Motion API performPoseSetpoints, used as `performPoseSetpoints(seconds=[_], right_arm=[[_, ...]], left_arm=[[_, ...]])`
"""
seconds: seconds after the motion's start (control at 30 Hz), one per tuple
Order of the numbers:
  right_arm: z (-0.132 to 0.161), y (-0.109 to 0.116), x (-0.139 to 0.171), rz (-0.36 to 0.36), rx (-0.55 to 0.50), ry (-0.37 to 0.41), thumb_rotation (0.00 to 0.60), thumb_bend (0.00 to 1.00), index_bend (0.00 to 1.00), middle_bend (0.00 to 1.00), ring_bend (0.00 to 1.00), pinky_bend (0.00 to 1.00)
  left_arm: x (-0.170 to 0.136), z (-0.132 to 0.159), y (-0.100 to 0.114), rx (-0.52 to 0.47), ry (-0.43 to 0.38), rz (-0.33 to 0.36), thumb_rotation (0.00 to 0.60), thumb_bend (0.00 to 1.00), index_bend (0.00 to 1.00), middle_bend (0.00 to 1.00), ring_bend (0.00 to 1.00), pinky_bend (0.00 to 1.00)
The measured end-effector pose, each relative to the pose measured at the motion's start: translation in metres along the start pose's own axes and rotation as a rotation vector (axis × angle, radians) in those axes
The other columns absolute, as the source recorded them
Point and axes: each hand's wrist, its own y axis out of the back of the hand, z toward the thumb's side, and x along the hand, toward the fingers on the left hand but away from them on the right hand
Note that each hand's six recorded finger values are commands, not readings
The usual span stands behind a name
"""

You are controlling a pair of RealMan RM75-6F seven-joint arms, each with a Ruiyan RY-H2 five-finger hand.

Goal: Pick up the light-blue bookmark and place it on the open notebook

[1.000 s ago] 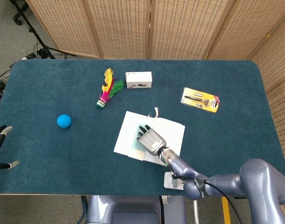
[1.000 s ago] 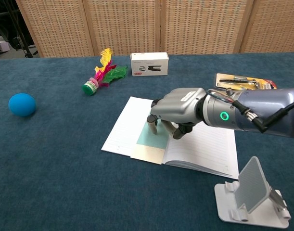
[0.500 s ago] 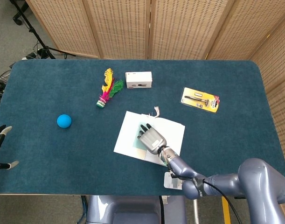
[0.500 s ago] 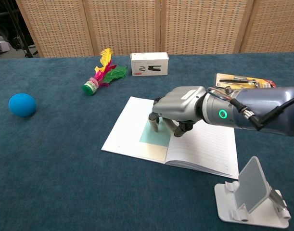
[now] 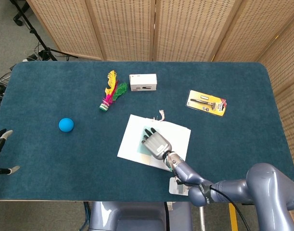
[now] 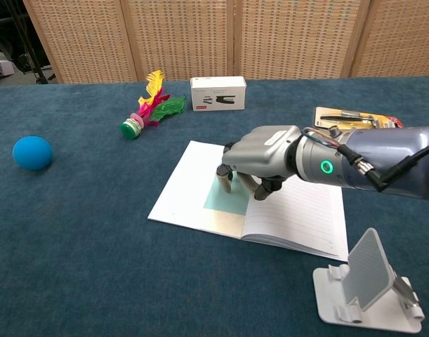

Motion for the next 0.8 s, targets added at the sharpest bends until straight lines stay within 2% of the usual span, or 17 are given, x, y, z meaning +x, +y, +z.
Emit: performPoseSetpoints(seconds=[0.37,0.6,0.63,0.7,0.73,0.77,0.8], right_arm=[[0.001,0.011,0.002,-0.035,-0.014,0.009,0.6,1.0,0.3,0.24,0.04,0.12],[0.001,0.034,0.013,-0.092,-0.04,0.021,0.6,0.98,0.3,0.22,0.04,0.12],[0.001,0.038,0.015,-0.104,-0.044,0.022,0.6,0.87,0.29,0.18,0.03,0.12],[-0.003,0.048,0.024,-0.142,-0.057,0.02,0.6,0.46,0.19,0.09,0.01,0.12],[-0.006,0.052,0.03,-0.162,-0.063,0.017,0.6,0.2,0.11,0.04,0.0,0.12],[-0.01,0.056,0.037,-0.184,-0.069,0.013,0.6,0.06,0.04,0.01,0.0,0.12],[-0.016,0.06,0.047,-0.219,-0.076,0.006,0.6,0.01,0.02,0.0,0.0,0.12]], left_arm=[[0.0,0.0,-0.001,0.003,0.0,-0.003,0.6,0.0,0.0,0.0,0.0,0.0],[-0.001,0.002,-0.001,0.001,-0.004,-0.001,0.6,0.0,0.0,0.0,0.0,0.0],[-0.001,0.002,0.0,0.001,-0.005,0.001,0.6,0.0,0.0,0.0,0.0,0.0],[-0.002,0.001,0.002,-0.001,-0.005,0.011,0.6,0.0,0.0,0.0,0.0,0.0],[-0.003,0.001,0.003,-0.003,-0.005,0.017,0.6,0.0,0.0,0.0,0.0,0.0],[-0.004,0.001,0.004,-0.006,-0.007,0.026,0.6,0.0,0.0,0.0,0.0,0.0],[-0.005,0.0,0.006,-0.007,-0.01,0.032,0.6,0.0,0.0,0.0,0.0,0.0]])
